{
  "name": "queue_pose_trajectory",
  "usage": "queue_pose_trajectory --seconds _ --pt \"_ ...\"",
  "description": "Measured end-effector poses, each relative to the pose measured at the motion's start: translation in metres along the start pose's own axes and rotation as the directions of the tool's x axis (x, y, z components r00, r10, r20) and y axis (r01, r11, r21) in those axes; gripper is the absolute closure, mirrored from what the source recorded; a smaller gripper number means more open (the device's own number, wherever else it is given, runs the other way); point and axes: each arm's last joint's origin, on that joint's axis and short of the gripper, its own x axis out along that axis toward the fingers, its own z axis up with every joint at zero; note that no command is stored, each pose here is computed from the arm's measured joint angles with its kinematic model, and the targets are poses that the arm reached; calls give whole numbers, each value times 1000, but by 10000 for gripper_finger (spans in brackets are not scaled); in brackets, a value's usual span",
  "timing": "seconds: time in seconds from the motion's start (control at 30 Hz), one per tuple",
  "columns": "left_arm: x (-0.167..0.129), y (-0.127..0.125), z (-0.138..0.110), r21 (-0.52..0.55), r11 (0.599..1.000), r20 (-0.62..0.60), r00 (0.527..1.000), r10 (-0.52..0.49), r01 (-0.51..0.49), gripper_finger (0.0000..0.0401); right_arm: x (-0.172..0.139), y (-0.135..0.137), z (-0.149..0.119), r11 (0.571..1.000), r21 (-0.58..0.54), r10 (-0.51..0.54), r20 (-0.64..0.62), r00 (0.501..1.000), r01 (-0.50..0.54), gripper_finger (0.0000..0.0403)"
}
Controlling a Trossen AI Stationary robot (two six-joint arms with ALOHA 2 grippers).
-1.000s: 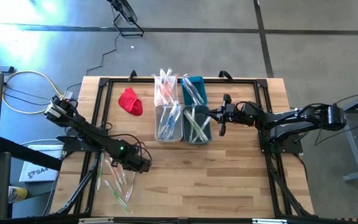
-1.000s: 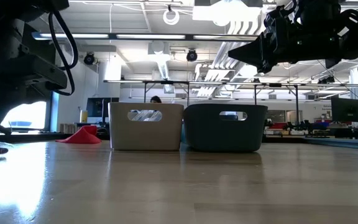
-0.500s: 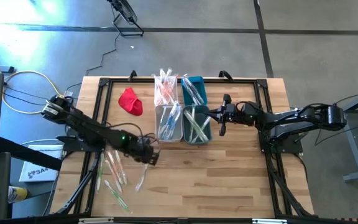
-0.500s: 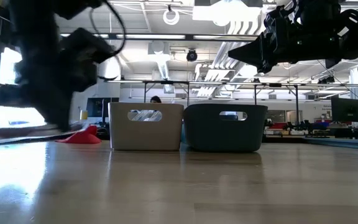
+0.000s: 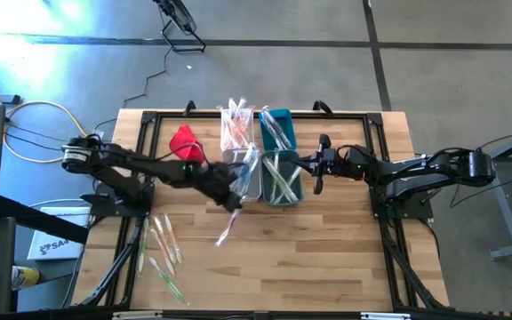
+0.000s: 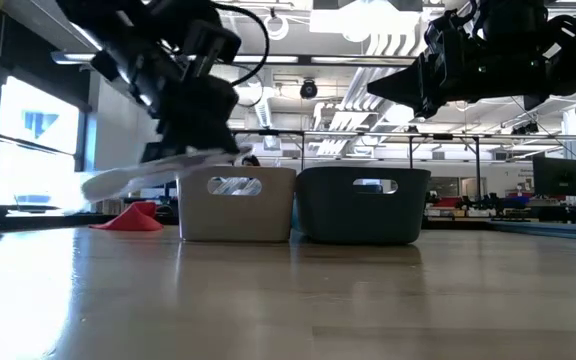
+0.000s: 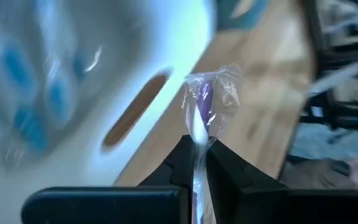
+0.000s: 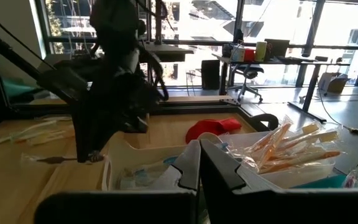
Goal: Pick & Place Toothbrushes
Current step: Put the violet toothbrush into the light blue bin
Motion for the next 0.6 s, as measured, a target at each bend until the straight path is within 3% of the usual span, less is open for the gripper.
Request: queue_pose_trajectory --seconds 0.17,0.4,0.5,0.6 --pt "-9 -1 26 125 978 51 984 -173 166 382 0 0 0 1000 0 0 0 1000 0 401" --pt "-19 -9 47 282 908 109 930 -352 310 382 0 0 0 1000 -1 0 3 1000 0 401" --pt "-24 -18 55 405 863 142 912 -385 301 382 0 0 2 1000 -1 0 23 1000 0 401" --pt "-29 -30 63 536 814 210 899 -386 224 382 0 0 4 1000 4 -1 38 999 0 401"
